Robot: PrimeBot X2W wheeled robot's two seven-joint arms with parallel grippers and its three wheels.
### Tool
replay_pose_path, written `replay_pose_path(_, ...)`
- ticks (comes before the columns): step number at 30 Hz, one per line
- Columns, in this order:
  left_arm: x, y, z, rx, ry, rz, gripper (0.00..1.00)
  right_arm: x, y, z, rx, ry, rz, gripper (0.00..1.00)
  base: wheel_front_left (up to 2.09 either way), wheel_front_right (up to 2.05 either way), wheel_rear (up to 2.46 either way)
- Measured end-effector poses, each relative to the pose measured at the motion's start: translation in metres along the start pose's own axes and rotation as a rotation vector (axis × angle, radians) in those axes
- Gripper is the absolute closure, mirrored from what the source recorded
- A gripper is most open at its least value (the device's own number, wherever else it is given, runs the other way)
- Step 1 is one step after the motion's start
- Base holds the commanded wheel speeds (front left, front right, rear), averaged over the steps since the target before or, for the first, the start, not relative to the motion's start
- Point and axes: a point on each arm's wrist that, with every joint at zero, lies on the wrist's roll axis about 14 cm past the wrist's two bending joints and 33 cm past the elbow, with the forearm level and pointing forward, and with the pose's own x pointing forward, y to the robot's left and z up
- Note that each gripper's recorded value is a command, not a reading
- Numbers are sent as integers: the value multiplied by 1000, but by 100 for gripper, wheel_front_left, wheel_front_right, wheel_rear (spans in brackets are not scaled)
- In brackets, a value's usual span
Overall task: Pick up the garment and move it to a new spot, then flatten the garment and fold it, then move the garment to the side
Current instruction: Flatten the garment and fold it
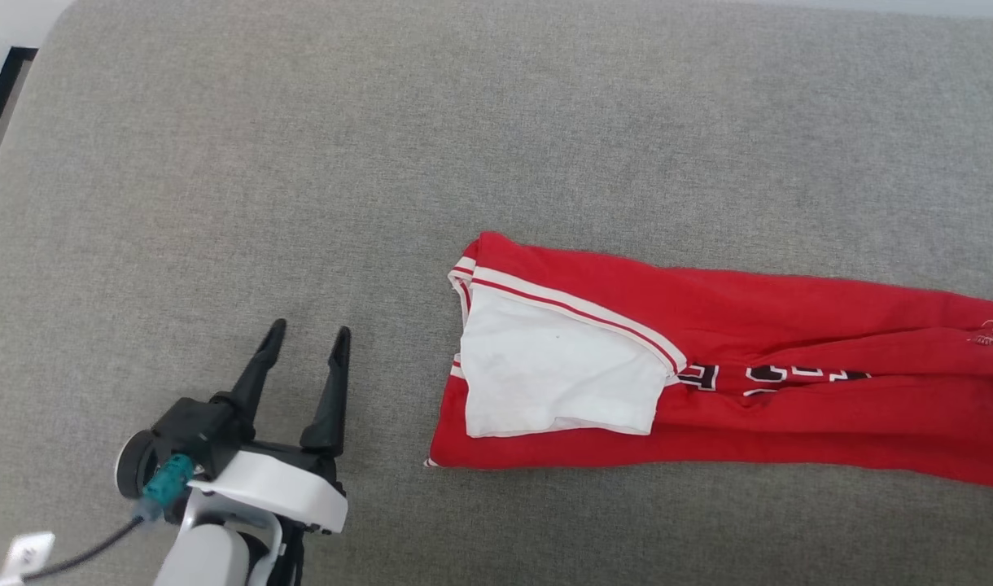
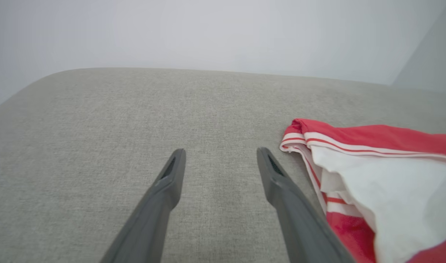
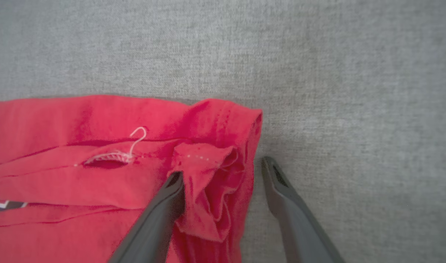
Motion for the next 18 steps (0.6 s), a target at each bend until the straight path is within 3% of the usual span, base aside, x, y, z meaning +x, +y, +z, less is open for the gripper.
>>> replay_pose_path(1, 0, -1, 1, 16, -7, 5, 0, 0, 0, 0, 0, 2, 0, 56, 0, 0, 0)
replay_pose_path(4, 0, -3, 5, 30, -27, 16, 0, 0, 0, 0, 4, 2, 0, 100, 0, 0, 0)
replay_pose_path(11, 1, -2, 5, 48, -31, 23, 0, -1, -3, 5, 24, -29, -6, 100, 0, 0, 0)
replay_pose_path(18, 13, -16, 21, 49, -85, -18, 0, -19, -29, 29, 71, -141, -66, 100, 0, 0, 0)
